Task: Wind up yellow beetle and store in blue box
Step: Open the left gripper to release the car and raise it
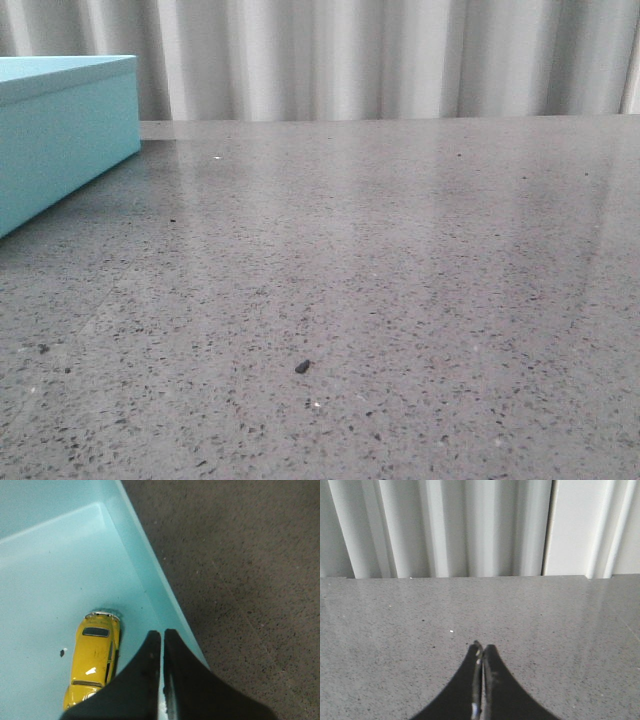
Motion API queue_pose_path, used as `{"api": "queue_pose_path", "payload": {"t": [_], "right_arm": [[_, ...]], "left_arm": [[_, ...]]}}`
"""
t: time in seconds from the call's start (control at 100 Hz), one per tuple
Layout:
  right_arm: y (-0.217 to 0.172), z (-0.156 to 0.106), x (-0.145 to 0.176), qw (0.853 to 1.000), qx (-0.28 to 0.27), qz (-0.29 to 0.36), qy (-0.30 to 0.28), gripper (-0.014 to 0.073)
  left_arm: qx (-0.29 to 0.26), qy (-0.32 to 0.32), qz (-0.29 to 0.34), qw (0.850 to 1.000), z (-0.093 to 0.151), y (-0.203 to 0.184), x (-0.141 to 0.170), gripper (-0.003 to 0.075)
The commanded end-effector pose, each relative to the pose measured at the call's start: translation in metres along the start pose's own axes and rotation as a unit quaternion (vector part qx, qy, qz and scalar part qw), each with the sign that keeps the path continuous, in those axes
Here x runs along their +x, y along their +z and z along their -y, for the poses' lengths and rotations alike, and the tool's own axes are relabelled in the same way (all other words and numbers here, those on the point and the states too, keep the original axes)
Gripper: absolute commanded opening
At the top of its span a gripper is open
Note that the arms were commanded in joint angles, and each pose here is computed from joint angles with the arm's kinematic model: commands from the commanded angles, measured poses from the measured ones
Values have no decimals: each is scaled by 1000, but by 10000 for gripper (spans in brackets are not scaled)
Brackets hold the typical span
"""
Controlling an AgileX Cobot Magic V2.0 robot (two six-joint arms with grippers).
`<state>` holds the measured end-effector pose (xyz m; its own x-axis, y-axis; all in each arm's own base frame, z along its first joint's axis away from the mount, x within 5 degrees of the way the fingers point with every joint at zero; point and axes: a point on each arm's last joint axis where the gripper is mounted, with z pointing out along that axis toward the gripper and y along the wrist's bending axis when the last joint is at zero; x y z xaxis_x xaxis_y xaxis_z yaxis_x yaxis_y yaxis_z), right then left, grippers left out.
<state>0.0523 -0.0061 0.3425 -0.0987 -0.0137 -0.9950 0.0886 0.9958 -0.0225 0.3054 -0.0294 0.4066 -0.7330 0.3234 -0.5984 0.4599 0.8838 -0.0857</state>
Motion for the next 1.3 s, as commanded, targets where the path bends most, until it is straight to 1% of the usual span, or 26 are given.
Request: {"api": "queue_pose_path", "payload": {"t": [0.0,0.23,0.35,0.47,0.56,0.63,0.79,0.84,0.86,0.91,0.93,0.95,0.98,1.0,1.02,1.06,1.07,1.09,1.14,1.22,1.29], "right_arm": [[-9,1,-5,998,6,60,-22,-61],[-20,2,21,997,14,68,-33,-61],[-21,2,31,997,14,64,-33,-61],[-18,2,41,998,13,54,-34,-61],[-17,2,43,998,13,53,-34,-61],[-17,2,42,998,12,58,-34,-61],[-18,1,38,996,11,80,-34,-61],[-18,1,38,996,11,81,-34,-61],[-18,1,38,996,11,81,-34,-61],[-18,1,38,996,11,81,-34,-61],[-18,1,38,996,11,81,-34,-61],[-18,1,38,996,11,83,-34,-61],[-18,1,37,996,11,86,-34,-61],[-18,1,37,996,10,87,-34,-61],[-18,1,36,995,10,90,-34,-61],[-18,1,36,995,10,92,-35,-61],[-18,1,36,995,10,93,-35,-61],[-18,1,36,995,10,94,-35,-61],[-18,1,36,995,10,94,-35,-61],[-18,1,36,995,10,94,-35,-61],[-18,1,36,995,10,94,-35,-61]], "left_arm": [[-19,15,98,995,16,-43,-9,-21],[-36,38,169,984,39,-92,0,-21],[-47,58,205,976,53,-115,11,-21],[-60,58,232,969,61,-124,28,-21],[-71,51,252,964,66,-123,45,-21],[-85,45,275,957,70,-124,60,-21],[-130,50,340,930,77,-125,95,-21],[-139,44,352,925,79,-120,109,-21],[-144,43,363,920,80,-122,113,-21],[-156,36,375,913,80,-114,127,-21],[-163,35,388,906,80,-115,131,-21],[-168,33,393,903,80,-112,137,-21],[-181,26,409,894,78,-107,144,-21],[-192,24,426,884,78,-108,147,-21],[-198,22,433,879,78,-105,153,-21],[-218,15,458,862,75,-101,162,-21],[-224,13,467,855,75,-102,163,-21],[-229,10,473,851,74,-99,168,-21],[-251,4,498,830,71,-94,178,-21],[-268,-3,511,817,69,-82,196,-21],[-264,-14,513,817,70,-74,209,-21]]}}
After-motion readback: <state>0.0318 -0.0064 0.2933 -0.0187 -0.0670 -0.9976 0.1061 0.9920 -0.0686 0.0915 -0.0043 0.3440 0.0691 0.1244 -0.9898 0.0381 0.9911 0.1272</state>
